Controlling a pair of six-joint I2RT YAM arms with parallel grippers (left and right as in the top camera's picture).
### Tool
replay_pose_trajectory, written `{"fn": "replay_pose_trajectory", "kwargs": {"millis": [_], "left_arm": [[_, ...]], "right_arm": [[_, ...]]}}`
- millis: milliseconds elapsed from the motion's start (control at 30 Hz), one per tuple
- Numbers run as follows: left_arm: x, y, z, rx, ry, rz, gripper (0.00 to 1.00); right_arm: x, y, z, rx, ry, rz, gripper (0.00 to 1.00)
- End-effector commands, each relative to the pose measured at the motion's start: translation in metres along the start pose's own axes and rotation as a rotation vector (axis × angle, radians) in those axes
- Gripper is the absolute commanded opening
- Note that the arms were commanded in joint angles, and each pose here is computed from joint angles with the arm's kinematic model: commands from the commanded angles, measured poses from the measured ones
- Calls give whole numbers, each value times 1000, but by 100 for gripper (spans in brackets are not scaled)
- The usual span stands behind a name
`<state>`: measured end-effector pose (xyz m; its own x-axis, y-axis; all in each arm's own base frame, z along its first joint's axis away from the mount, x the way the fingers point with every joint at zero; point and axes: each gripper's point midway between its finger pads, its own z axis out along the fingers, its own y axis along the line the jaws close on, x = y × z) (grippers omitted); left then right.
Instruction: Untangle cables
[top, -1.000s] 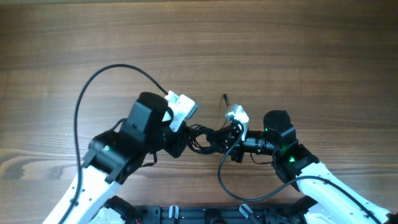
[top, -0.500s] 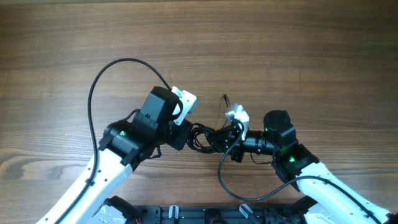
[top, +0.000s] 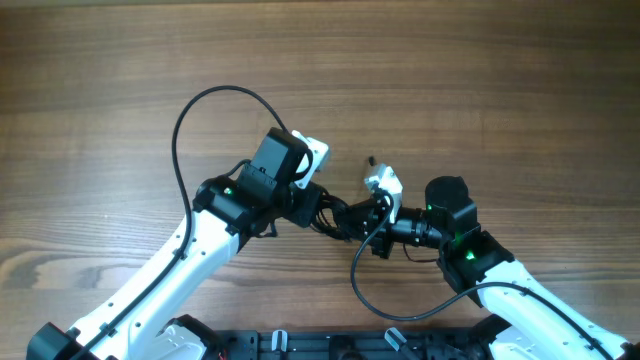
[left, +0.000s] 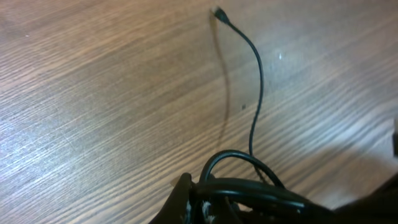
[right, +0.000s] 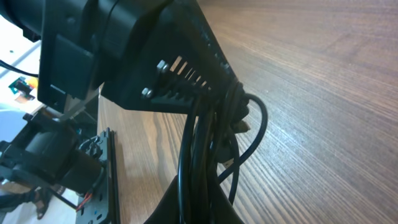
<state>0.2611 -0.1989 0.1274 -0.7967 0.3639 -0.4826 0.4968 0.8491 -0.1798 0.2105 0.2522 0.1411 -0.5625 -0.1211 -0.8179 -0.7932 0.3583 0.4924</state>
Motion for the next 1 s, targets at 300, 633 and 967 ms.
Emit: {"fn": "replay_pose_trajectory", "kwargs": {"millis": [300, 633, 967], "left_arm": [[-41, 97, -85, -330, -396, -559, 4], [-41, 26, -105, -30, -369, 3, 4], [-34, 10, -102, 59, -336, 58, 4]], "right_arm": [[0, -8, 1, 53, -11, 123, 26], [-77, 13, -6, -23, -244, 87, 100], [-58, 15, 9, 36, -159, -170, 84]]}}
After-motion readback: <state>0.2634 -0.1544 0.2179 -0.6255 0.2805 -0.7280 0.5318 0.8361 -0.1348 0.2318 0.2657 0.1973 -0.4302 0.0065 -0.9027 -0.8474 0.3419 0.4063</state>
